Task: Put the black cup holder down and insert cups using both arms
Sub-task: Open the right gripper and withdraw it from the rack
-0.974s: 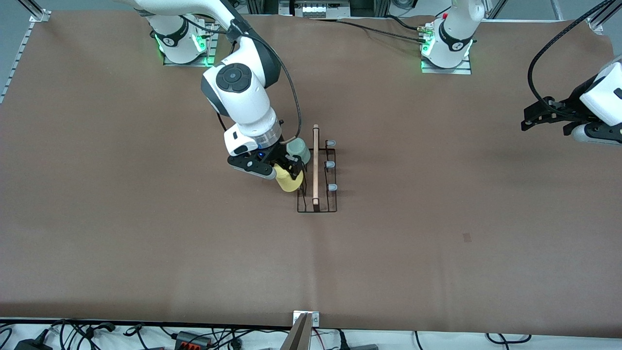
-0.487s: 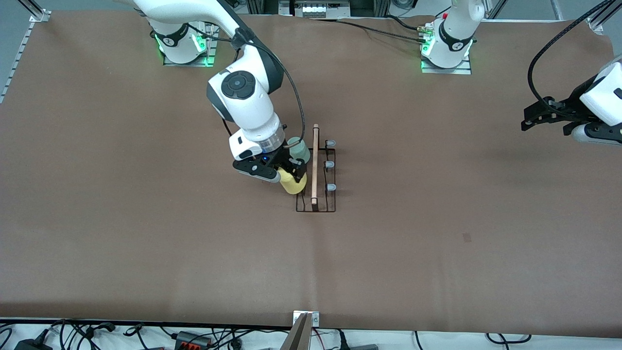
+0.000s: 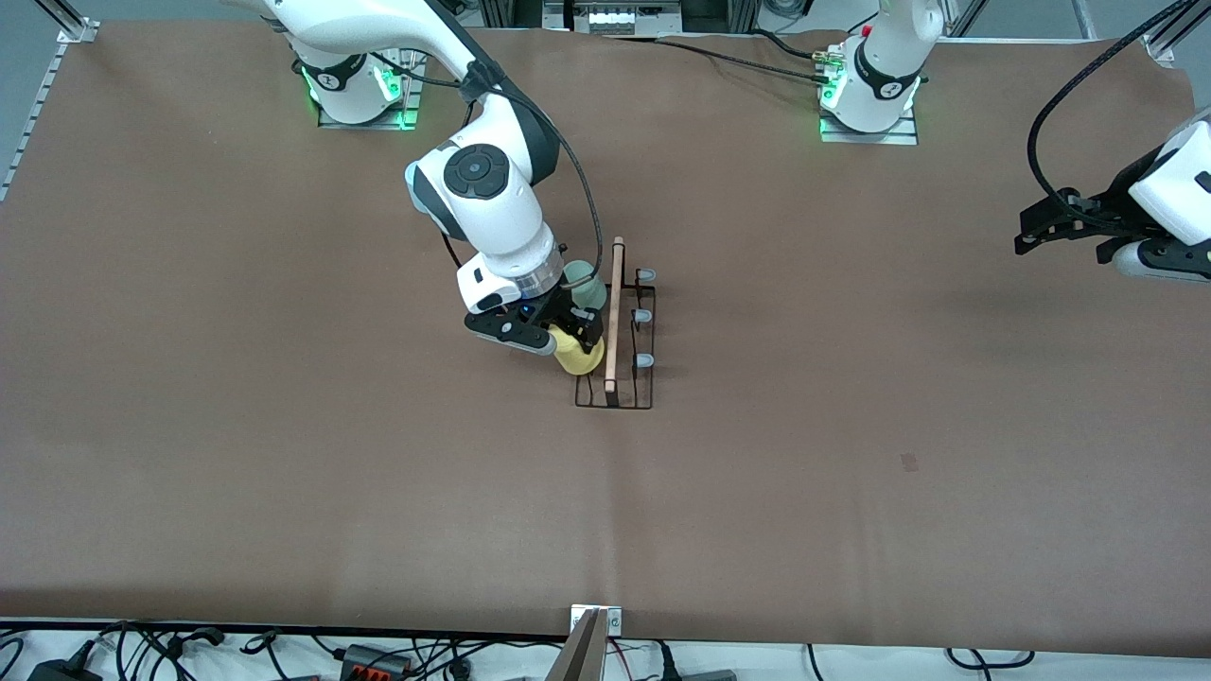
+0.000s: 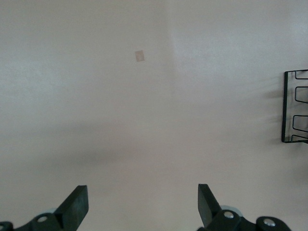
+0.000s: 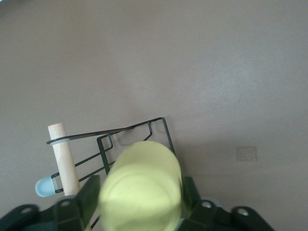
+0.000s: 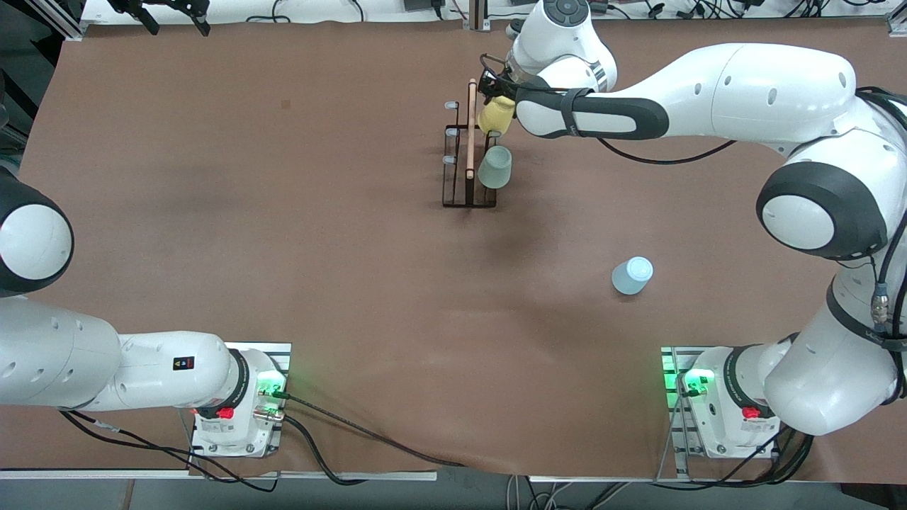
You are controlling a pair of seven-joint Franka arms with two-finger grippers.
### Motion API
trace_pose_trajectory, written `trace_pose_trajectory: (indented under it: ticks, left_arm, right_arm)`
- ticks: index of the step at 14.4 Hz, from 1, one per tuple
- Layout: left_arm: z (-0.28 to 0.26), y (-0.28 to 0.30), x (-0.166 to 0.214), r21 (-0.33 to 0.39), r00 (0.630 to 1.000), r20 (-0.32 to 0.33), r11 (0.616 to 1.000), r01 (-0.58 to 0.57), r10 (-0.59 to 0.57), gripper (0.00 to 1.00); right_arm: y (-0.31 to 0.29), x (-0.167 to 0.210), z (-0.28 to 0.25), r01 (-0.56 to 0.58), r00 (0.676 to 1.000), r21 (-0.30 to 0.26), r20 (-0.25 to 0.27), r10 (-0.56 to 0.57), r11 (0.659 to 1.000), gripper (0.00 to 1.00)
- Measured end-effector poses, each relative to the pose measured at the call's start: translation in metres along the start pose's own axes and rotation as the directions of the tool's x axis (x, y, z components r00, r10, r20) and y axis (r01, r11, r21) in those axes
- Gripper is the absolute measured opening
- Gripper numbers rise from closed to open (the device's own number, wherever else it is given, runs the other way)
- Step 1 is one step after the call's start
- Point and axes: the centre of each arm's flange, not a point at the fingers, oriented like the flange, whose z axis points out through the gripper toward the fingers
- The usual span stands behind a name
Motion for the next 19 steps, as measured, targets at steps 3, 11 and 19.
trace_pose_trajectory:
  ticks: [3, 11, 19]
  left_arm:
    - [0.0, 0.0, 0.0, 0.0, 1.0, 0.0, 1.0, 0.0, 0.0, 1.0]
    - [0.0, 0.0, 0.0, 0.0, 1.0, 0.0, 1.0, 0.0, 0.0, 1.0]
    - [0.0, 0.0, 0.0, 0.0, 1.0, 0.0, 1.0, 0.0, 0.0, 1.0]
  right_arm:
    - [0.0, 0.007, -0.004, 0.004, 1.0, 0.008, -0.009, -0.004, 1.0, 1.0]
    - [0.114, 0.121, -0.111, 0.264, 0.961, -0.212, 0.145, -0.237, 0.941, 1.0]
    - [0.332, 0.213, -0.313, 0.185, 0.965, -0.28, 0.231, -0.121, 0.942, 1.0]
